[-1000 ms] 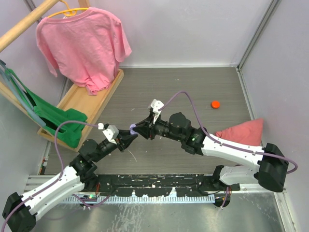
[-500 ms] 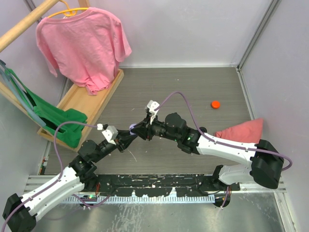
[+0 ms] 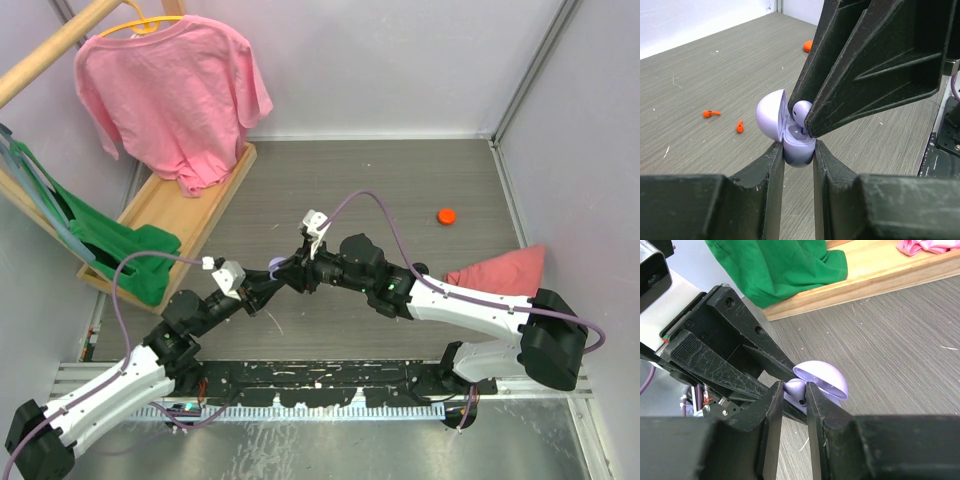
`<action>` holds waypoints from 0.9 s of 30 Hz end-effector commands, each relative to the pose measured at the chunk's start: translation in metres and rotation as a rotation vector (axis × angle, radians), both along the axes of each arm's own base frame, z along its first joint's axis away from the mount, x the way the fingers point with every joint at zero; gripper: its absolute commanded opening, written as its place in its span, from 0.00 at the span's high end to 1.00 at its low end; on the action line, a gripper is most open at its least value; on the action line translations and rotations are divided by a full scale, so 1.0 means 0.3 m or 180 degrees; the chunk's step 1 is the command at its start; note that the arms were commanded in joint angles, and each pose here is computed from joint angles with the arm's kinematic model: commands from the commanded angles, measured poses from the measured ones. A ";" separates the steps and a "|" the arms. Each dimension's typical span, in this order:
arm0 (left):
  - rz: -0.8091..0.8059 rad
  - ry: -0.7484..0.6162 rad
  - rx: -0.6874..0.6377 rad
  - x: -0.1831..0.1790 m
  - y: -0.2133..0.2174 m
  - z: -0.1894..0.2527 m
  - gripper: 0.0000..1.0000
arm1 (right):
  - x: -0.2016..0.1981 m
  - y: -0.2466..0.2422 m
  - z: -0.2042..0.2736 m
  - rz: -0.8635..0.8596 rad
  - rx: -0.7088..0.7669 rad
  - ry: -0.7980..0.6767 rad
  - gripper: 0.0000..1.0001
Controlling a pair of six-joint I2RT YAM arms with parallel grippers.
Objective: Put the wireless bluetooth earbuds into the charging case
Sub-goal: Place the earbud in the charging case.
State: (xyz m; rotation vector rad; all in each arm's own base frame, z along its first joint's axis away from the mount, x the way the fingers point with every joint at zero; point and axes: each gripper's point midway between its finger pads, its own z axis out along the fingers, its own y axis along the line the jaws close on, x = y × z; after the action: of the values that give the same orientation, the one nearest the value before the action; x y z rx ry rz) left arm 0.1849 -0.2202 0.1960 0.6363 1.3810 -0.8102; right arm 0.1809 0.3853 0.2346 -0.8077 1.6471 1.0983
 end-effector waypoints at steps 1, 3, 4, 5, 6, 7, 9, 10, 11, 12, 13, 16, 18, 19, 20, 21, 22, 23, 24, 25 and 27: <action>-0.0018 -0.0231 -0.0189 -0.004 0.001 0.083 0.96 | -0.004 0.021 0.077 0.0036 0.0153 -0.0047 0.68; -0.0029 -0.0229 -0.0185 -0.005 0.000 0.081 0.96 | 0.003 0.015 0.087 -0.0008 0.0171 -0.0076 0.64; -0.0032 -0.0232 -0.0187 -0.006 -0.001 0.083 0.96 | 0.004 0.011 0.092 -0.0021 0.0179 -0.0089 0.63; -0.0030 -0.0230 -0.0187 -0.006 0.000 0.082 0.96 | 0.004 0.009 0.101 -0.0028 0.0193 -0.0109 0.62; -0.0032 -0.0229 -0.0190 -0.006 -0.001 0.083 0.96 | 0.006 0.008 0.107 -0.0037 0.0202 -0.0120 0.60; -0.0031 -0.0227 -0.0185 -0.005 -0.001 0.083 0.96 | 0.008 0.004 0.115 -0.0050 0.0216 -0.0137 0.59; -0.0041 -0.0228 -0.0184 -0.007 -0.002 0.082 0.96 | 0.011 -0.002 0.122 -0.0077 0.0222 -0.0163 0.57; -0.0049 -0.0225 -0.0183 -0.008 -0.003 0.082 0.96 | 0.012 -0.005 0.127 -0.0084 0.0219 -0.0180 0.56; -0.0055 -0.0225 -0.0183 -0.009 -0.004 0.083 0.96 | 0.014 -0.009 0.133 -0.0099 0.0211 -0.0203 0.55; -0.0058 -0.0222 -0.0179 -0.009 -0.004 0.081 0.96 | 0.016 -0.011 0.135 -0.0112 0.0195 -0.0216 0.54; -0.0060 -0.0220 -0.0176 -0.009 -0.005 0.080 0.96 | 0.016 -0.014 0.140 -0.0115 0.0182 -0.0231 0.53; -0.0089 -0.0216 -0.0169 -0.012 -0.009 0.080 0.96 | 0.021 -0.023 0.157 -0.0137 0.0151 -0.0272 0.51; -0.0116 -0.0215 -0.0161 -0.015 -0.012 0.080 0.96 | 0.023 -0.033 0.164 -0.0150 0.0099 -0.0315 0.49; -0.0136 -0.0210 -0.0157 -0.018 -0.015 0.079 0.96 | 0.025 -0.040 0.169 -0.0156 0.0073 -0.0341 0.48; -0.0160 -0.0209 -0.0154 -0.021 -0.018 0.080 0.96 | 0.027 -0.047 0.175 -0.0146 0.0050 -0.0369 0.47; -0.0178 -0.0204 -0.0146 -0.023 -0.021 0.079 0.97 | 0.029 -0.055 0.180 -0.0127 0.0021 -0.0382 0.47; -0.0196 -0.0198 -0.0147 -0.025 -0.024 0.079 0.97 | 0.031 -0.061 0.183 -0.0091 -0.0021 -0.0397 0.46; -0.0213 -0.0200 -0.0148 -0.027 -0.026 0.082 0.97 | 0.033 -0.067 0.185 -0.0044 -0.0055 -0.0390 0.45; -0.0235 -0.0200 -0.0149 -0.030 -0.028 0.084 0.97 | 0.030 -0.070 0.187 0.0039 -0.0079 -0.0372 0.45; -0.0264 -0.0203 -0.0147 -0.035 -0.031 0.086 0.97 | 0.029 -0.074 0.189 0.0117 -0.0091 -0.0342 0.45; -0.0298 -0.0199 -0.0137 -0.040 -0.034 0.087 0.97 | 0.027 -0.083 0.197 0.0269 -0.0082 -0.0294 0.44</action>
State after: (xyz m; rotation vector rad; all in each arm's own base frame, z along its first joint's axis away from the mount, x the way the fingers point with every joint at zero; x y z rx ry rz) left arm 0.1777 -0.2261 0.1922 0.6838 1.3800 -0.8481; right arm 0.1930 0.3660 0.2574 -0.8678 1.6552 1.0108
